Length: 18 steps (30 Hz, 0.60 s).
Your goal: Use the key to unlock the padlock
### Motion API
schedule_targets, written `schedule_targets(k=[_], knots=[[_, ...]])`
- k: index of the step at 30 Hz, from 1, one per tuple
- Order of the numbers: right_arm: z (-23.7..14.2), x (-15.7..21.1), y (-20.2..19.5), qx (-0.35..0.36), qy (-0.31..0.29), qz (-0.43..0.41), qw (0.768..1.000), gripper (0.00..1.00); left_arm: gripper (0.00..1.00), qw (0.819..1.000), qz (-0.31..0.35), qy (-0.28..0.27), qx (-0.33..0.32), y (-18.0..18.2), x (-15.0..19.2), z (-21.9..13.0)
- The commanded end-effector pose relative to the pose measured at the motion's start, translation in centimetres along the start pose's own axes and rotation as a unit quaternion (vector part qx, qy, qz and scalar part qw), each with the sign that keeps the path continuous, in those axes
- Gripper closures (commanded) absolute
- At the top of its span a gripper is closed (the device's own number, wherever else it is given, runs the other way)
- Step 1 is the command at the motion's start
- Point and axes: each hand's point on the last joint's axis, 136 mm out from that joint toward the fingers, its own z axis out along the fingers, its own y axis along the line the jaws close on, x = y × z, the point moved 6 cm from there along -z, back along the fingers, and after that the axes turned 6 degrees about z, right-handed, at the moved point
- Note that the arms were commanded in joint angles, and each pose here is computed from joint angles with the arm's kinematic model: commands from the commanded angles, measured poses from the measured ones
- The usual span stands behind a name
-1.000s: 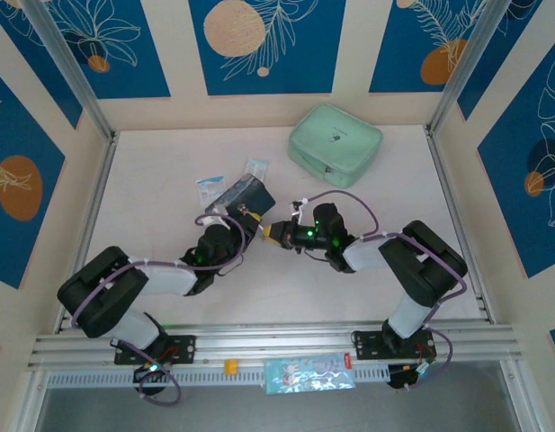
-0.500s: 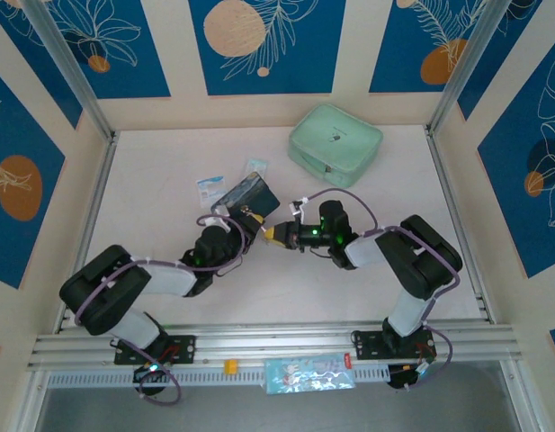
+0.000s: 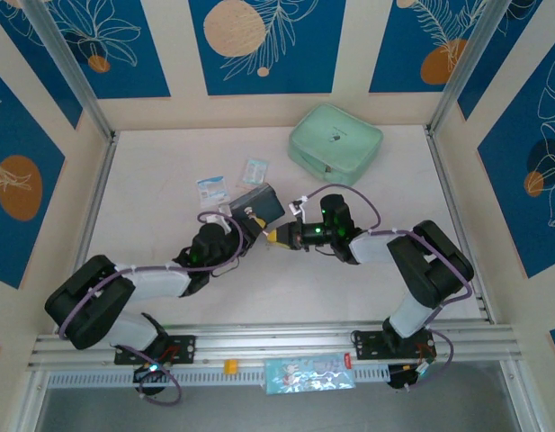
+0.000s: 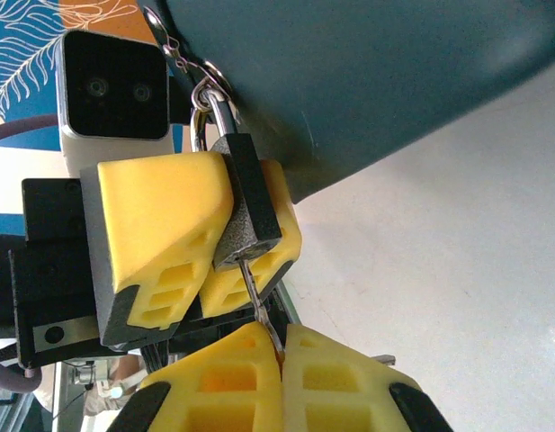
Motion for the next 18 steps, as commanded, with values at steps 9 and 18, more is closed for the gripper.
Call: schedule_targets(k=[9, 18], knots=[[-0.1, -4.0, 1.2, 0.0, -0.126, -0.002, 0.992, 1.0, 1.0, 0.985, 0.017, 0.131, 0.113, -4.6, 3.3, -0.2], [1.0, -5.4, 0.7, -0.015, -0.137, 0.02, 0.99, 1.0, 1.0, 0.983, 0.017, 0.135, 0.12, -5.1, 3.6, -0.1]])
